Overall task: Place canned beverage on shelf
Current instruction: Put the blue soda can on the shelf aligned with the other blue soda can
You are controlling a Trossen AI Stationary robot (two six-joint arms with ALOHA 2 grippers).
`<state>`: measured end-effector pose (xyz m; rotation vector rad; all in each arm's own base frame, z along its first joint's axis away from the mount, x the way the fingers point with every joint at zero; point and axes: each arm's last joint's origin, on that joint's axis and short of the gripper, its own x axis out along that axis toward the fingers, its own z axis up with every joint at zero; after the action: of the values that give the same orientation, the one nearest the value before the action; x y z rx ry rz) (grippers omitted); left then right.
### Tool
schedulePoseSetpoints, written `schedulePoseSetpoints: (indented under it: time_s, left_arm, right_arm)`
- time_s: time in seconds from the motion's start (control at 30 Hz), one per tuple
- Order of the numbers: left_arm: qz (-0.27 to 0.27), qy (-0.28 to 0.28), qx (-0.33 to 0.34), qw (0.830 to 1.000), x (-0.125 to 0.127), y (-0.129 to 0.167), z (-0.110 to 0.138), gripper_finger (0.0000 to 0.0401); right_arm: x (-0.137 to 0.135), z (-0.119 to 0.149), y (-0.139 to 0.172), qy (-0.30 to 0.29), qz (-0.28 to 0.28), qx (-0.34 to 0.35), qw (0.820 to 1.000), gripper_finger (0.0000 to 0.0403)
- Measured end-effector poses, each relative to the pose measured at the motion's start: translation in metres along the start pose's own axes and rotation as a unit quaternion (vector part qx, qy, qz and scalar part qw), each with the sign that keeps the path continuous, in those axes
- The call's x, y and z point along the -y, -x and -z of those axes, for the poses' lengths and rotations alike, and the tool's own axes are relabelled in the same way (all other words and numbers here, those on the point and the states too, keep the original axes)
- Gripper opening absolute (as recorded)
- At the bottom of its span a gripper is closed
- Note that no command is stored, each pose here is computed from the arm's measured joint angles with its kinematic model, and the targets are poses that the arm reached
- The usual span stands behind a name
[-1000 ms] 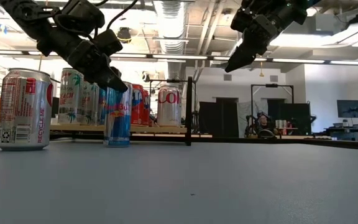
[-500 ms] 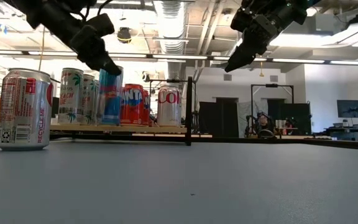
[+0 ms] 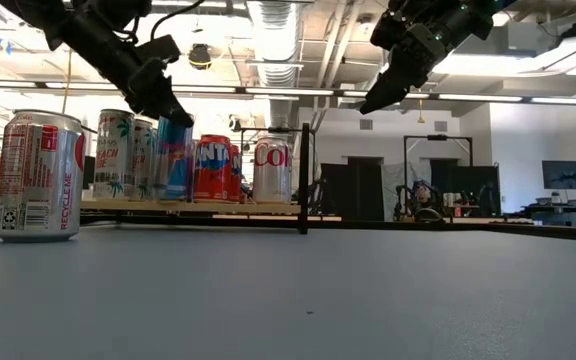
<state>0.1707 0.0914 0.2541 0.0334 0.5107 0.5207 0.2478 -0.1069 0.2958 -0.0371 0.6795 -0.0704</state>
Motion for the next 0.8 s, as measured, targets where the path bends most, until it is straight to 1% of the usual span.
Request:
schedulePoseSetpoints:
  time_s: [0.4, 0.8]
  left_arm:
    - [-0.026, 0.017, -0.012, 0.999, -0.014, 0.002, 0.004, 0.0225]
    - [-0.018, 0.032, -0.010, 0.999, -0.013, 0.002, 0.004, 0.0226]
  right_arm:
    - [0.000, 0.000, 0.000, 0.000, 0.000, 0.000, 1.000, 0.0290]
    - [0.000, 0.000, 0.000, 0.000, 0.000, 0.000, 1.000, 0.0290]
